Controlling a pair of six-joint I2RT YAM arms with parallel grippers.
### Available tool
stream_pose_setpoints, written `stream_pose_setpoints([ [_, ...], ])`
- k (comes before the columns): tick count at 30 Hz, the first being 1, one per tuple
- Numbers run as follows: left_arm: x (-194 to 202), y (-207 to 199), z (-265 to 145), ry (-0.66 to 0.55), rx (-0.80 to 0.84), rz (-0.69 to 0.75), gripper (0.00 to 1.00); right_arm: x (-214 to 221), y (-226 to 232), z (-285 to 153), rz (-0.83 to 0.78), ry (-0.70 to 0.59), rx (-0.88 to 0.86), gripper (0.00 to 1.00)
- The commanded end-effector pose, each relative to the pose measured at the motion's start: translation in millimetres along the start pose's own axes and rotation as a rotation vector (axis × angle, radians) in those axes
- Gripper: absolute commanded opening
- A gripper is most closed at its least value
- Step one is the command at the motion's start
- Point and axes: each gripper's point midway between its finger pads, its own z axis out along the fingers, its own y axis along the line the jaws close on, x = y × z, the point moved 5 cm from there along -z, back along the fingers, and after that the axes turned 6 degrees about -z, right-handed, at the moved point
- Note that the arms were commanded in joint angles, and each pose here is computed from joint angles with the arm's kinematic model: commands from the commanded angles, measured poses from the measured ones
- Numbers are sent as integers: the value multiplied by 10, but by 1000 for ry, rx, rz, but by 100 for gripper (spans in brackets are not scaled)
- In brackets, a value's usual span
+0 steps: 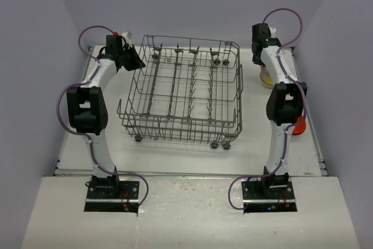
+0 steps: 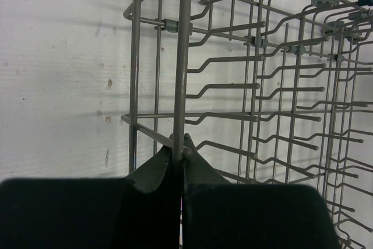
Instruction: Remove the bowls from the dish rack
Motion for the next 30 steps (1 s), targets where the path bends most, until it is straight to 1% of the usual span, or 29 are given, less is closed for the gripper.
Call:
stream_pose_setpoints([
  [1,526,616,67,179,-241,-133,0,-398,-221,-42,26,-124,85,0],
  [6,543,604,59,176,-237,-141,0,-270,-276,200,14,-69,105,0],
  [11,531,615,64,172,-238,-147,0,-68,-248,309,-8,-2,100,0],
  [30,520,615,56,166,-244,-148,0,214,-81,556,-60,94,42,0],
])
